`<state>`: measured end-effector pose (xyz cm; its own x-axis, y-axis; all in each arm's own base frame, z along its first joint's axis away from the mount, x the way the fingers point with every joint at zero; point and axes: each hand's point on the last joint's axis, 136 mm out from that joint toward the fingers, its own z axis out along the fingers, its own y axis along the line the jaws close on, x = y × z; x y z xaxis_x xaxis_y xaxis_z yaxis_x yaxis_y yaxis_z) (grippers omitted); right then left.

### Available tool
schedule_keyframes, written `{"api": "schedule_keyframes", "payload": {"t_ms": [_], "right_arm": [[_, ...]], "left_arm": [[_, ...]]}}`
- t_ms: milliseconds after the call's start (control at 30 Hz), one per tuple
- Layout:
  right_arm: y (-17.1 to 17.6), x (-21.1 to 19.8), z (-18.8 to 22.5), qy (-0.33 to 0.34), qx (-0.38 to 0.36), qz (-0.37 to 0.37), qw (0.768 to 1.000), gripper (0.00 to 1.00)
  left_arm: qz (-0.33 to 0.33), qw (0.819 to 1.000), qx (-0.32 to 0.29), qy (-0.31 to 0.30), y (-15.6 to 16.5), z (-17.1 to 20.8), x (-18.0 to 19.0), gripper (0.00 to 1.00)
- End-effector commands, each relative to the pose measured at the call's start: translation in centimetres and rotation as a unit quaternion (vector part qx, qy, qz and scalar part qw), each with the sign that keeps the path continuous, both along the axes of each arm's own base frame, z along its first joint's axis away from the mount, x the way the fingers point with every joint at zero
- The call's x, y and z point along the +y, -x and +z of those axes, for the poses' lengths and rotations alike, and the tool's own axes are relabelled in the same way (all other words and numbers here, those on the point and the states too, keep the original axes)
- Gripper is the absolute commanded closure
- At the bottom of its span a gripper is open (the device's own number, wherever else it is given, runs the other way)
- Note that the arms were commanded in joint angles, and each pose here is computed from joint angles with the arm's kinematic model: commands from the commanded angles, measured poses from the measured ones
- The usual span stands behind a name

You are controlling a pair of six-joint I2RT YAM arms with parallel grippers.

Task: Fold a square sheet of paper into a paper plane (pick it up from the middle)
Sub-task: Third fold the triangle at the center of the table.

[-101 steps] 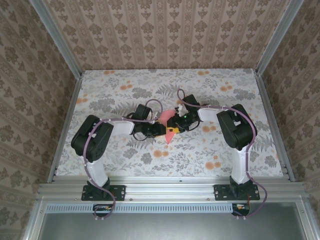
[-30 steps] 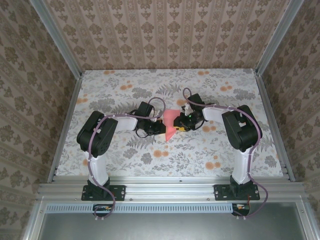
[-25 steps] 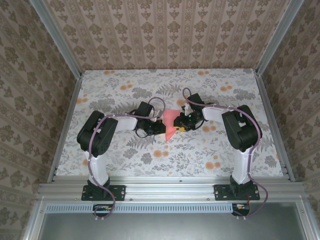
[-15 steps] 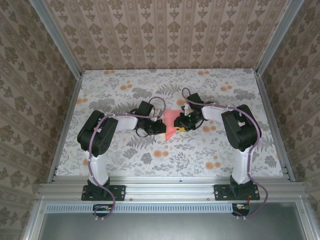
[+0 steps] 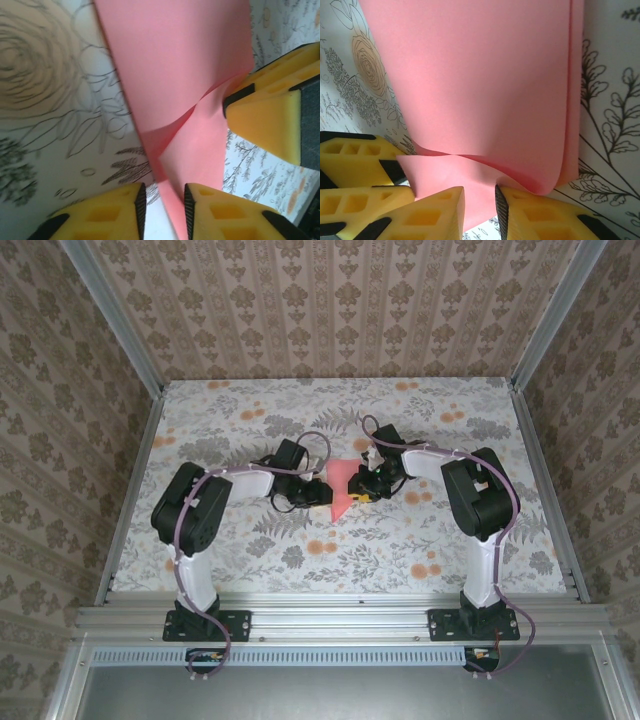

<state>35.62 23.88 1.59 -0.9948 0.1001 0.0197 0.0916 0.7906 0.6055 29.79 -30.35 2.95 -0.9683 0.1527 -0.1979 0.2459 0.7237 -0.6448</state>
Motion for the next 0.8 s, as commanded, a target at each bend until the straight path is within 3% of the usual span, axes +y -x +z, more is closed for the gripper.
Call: {"api": "schedule_keyframes", "payload": {"t_ms": [0,367,567,767], "right_arm": [[2.1,-2.2,-4.6,0.081,0.047,-0.002,0.996,0.72],[2.0,-1.7,-4.5,0.074,0.05,0.001,0.996,0.76],[2.2,-1.6,-4.6,0.072,0.052,0.003,0.996,0.78],[2.3,-1.5,-4.6,0.069,0.054,0.006,0.996,0.79]], "left_arm": [[0.004,0.999,-0.032,-0.039,-0.5,2.1,1.4,0.66],[-0.035,0.996,-0.073,-0.043,2.9,6.3,-0.8,0.63],[-0.073,0.995,-0.063,-0.036,4.4,4.9,-3.2,0.68],[-0.091,0.991,-0.074,-0.058,4.0,3.2,-3.9,0.7]]}}
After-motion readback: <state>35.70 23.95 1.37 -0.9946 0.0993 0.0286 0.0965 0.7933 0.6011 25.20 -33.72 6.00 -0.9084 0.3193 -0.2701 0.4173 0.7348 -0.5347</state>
